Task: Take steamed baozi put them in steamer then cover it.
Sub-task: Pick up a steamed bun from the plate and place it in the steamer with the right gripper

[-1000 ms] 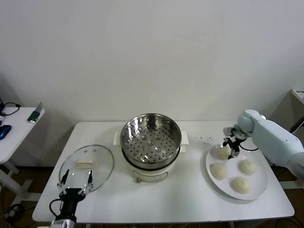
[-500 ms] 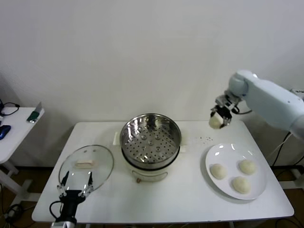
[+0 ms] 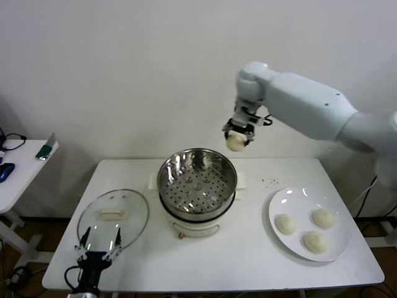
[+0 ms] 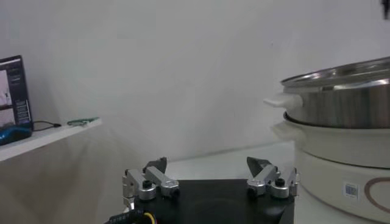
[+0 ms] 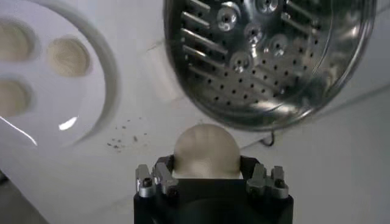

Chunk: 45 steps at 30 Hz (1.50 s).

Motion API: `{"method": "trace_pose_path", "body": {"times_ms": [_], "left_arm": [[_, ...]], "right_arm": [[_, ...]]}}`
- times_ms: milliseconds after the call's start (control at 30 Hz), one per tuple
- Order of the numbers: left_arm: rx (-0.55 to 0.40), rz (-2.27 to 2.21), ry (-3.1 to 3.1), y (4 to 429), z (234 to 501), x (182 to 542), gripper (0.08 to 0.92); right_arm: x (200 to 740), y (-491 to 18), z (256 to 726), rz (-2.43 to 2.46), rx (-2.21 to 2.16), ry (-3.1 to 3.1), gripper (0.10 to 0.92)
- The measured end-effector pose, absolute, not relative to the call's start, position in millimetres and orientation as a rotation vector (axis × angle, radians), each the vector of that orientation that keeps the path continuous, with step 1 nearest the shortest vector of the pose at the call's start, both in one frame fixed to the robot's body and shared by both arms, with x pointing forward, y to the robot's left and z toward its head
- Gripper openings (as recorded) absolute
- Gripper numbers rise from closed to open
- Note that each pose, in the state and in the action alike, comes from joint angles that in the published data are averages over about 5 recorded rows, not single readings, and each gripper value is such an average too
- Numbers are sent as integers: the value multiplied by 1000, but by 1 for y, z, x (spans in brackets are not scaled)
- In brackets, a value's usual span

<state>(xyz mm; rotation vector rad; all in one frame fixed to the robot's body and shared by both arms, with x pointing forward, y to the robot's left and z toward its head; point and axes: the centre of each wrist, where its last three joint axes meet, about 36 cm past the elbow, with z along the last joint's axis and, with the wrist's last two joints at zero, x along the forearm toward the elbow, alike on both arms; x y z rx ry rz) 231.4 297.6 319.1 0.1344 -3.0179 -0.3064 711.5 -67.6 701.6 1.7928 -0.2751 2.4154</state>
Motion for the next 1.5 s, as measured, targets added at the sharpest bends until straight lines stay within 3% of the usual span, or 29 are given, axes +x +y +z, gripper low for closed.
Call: {"method": "trace_pose_path", "body": {"times_ms": [433,933,1100,1500], "left_arm": [[130,-322,-3008,310,317,224,823],[127,-305,-2991,312,311,214,823],[130,-301,-2989,312,310,213,823],[133,-301,-2987,312,311,211,823]], "right_arm": [[701,24,643,2549,1860,23,696],[701,45,590,2510,1891,98,722],[702,46,587,2509,1892,98,808],[703,27,624,2534,1860,51,823]]}}
